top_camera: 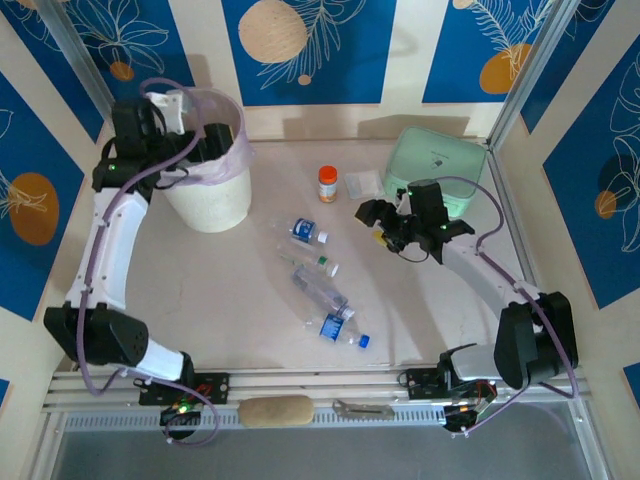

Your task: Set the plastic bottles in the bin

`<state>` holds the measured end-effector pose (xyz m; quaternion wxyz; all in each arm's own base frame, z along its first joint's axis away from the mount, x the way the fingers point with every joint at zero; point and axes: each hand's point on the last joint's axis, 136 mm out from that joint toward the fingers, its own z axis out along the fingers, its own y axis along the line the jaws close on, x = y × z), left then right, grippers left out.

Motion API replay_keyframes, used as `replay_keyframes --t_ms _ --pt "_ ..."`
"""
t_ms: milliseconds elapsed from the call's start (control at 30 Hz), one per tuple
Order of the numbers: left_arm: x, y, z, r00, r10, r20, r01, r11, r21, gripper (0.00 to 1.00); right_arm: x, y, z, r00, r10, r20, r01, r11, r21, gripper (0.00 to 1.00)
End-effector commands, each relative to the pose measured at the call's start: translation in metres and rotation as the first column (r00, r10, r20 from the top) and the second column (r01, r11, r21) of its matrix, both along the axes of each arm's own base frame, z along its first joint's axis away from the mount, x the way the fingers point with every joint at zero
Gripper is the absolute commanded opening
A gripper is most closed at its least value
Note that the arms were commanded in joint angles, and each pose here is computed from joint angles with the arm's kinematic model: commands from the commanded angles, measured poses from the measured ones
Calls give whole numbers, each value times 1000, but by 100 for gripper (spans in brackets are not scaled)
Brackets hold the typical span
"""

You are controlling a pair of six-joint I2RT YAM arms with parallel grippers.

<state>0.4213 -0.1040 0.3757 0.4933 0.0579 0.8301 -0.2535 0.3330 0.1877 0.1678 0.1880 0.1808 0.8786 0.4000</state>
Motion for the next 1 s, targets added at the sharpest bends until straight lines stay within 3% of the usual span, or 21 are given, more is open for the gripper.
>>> replay_keyframes --t_ms 0,133,267,467,733,867,967 --pt "-20 -37 -2 996 -83 31 87 989 -122 100 4 13 6 998 64 29 -63 997 -39 82" --pt "-44 -61 -30 996 -88 15 90 973 -212 100 11 35 3 980 182 78 -173 979 -110 82" --pt "-61 -78 -74 993 -95 -69 74 964 -257 100 18 61 -8 938 340 70 -320 925 -206 82" --pt "-78 -65 -131 984 6 -176 -60 952 -301 100 32 103 -36 861 508 32 -475 824 -310 85" --pt "-98 -47 -182 963 81 -256 -149 954 -259 100 57 133 -73 744 663 -79 -563 560 -608 90" --pt "-102 -43 -200 953 96 -287 -173 951 -255 100 63 135 -88 691 708 -145 -587 432 -684 90" --pt "-102 -42 -207 950 100 -296 -182 948 -262 100 68 135 -95 659 732 -169 -601 378 -704 90"
